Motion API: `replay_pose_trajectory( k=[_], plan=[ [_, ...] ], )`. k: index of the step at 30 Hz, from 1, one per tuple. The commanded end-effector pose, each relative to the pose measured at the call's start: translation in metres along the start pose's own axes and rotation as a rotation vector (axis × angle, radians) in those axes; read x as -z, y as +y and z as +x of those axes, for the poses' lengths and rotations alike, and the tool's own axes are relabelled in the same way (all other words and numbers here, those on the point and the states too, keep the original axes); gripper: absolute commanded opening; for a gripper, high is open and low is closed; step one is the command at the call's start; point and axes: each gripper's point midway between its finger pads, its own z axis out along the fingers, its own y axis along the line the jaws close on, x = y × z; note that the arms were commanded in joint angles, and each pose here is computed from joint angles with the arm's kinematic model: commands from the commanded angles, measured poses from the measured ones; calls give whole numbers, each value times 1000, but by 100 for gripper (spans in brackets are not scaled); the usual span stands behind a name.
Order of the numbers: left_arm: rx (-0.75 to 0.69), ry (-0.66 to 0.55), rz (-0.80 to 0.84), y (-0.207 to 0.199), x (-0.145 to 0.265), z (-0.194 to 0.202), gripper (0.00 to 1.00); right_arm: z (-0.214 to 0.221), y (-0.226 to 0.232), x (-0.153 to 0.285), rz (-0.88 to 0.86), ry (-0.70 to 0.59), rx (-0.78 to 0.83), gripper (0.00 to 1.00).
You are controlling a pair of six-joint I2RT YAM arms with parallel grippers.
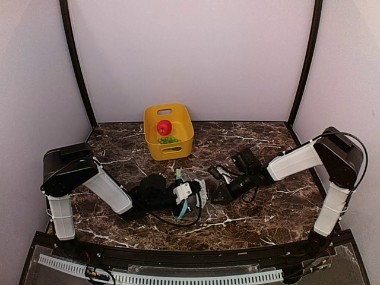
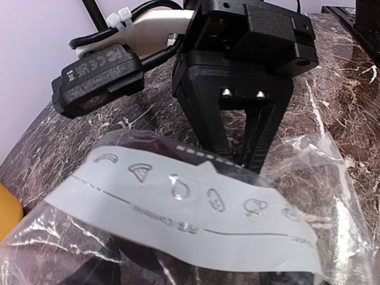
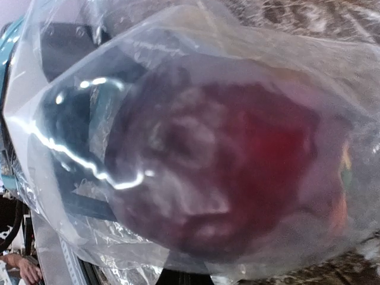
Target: Open the zip-top bag and remove the fake food
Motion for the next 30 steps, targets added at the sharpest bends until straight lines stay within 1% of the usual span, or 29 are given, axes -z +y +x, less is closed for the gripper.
replay_pose_trajectory(
  k=[1,8,14,17,22,24,30],
  plan=[
    [-45,-5,31,-6,1,-1,78,14,28,-7,-123,64,36,0],
    [-76,-12,81,-17,6,4,78,34,47,-5,-237,118,27,0],
    [-81,-19,108,-21,5,2,78,40,53,-10,-309,139,10,0],
    [-82,-7,116,-22,1,4,78,42,55,-13,-346,147,3,0],
    [-78,27,97,-19,-6,14,75,46,51,-18,-356,151,-23,0],
    [-79,30,95,-19,-6,15,72,46,50,-19,-352,146,-26,0],
    [-71,13,69,-14,5,6,55,38,35,-10,-285,93,-58,0]
  ],
)
